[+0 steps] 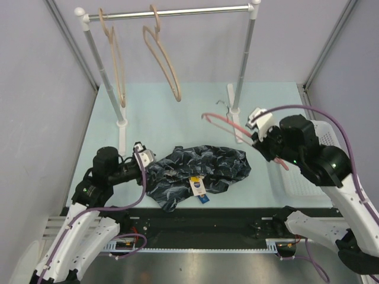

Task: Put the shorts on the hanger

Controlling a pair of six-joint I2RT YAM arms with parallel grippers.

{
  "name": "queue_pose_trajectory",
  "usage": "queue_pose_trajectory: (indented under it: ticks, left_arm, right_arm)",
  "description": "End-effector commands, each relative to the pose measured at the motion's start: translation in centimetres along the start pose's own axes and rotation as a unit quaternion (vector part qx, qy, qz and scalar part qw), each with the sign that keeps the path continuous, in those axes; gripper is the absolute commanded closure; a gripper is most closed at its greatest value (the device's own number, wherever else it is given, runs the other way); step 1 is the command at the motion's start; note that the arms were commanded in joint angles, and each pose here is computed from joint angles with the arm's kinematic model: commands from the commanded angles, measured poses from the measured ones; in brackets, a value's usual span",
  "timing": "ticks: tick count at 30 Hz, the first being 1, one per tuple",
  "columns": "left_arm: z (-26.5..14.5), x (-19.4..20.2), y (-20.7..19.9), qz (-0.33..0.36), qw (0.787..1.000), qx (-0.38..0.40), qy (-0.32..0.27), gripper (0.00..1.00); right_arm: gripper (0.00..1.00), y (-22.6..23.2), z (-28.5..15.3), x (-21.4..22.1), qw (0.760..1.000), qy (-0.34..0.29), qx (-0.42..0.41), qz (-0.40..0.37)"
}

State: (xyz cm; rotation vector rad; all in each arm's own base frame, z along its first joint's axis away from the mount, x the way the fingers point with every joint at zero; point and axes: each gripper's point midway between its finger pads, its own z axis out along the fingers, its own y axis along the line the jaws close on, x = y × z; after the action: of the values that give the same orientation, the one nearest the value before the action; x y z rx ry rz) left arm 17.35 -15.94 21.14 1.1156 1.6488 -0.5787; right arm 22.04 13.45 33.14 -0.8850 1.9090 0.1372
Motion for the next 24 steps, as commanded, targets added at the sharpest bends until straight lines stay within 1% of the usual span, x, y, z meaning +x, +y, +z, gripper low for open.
queue_pose_trajectory:
  ticks: [1,2,4,5,6,9,13,17,18,19,23,24]
  left_arm:
    - [0.0,-0.7,-1.1,0.039,0.998,0.033,-0.032,0.00]
    - [0.0,-0.6,-1.5,0.044,0.998,0.043,-0.033,0.01]
    - [-0.1,-0.8,-2.6,0.067,0.994,0.075,-0.045,0.01]
    - [-0.2,-1.0,-2.9,0.075,0.992,0.084,-0.053,0.01]
    - [-0.3,-1.4,-3.5,0.088,0.989,0.098,-0.065,0.02]
    - [-0.5,-1.9,-4.3,0.114,0.983,0.118,-0.083,0.05]
    - [-0.1,-2.1,-4.6,0.123,0.980,0.134,-0.080,0.11]
    - [0.8,-2.3,-5.4,0.124,0.977,0.157,-0.072,0.17]
    - [1.0,-2.6,-5.3,0.128,0.977,0.154,-0.077,0.18]
    - [1.3,-2.6,-5.4,0.130,0.977,0.153,-0.075,0.23]
    - [2.3,-3.3,-5.3,0.115,0.979,0.147,-0.082,0.29]
    - [2.6,-3.2,-5.3,0.110,0.980,0.148,-0.079,0.29]
  right_arm:
    - [1.00,5.3,-3.8,1.5,0.985,-0.029,-0.153,-0.071]
    - [1.00,6.6,-4.4,2.0,0.978,-0.026,-0.191,-0.075]
    - [1.00,7.7,-5.0,2.5,0.967,-0.032,-0.229,-0.106]
    - [1.00,8.8,-5.6,2.9,0.958,-0.033,-0.262,-0.115]
    - [1.00,9.1,-5.8,3.1,0.954,-0.034,-0.273,-0.122]
    - [1.00,9.3,-5.6,2.9,0.947,-0.052,-0.280,-0.151]
    - [1.00,9.5,-4.9,2.0,0.939,-0.077,-0.285,-0.178]
    - [1.00,10.1,-4.5,1.4,0.931,-0.090,-0.299,-0.188]
    - [1.00,10.2,-4.4,1.3,0.930,-0.092,-0.302,-0.190]
    - [1.00,10.3,-4.4,1.2,0.928,-0.093,-0.305,-0.191]
    - [1.00,10.9,-4.2,1.1,0.921,-0.096,-0.317,-0.204]
    - [1.00,11.1,-4.2,1.0,0.919,-0.100,-0.321,-0.208]
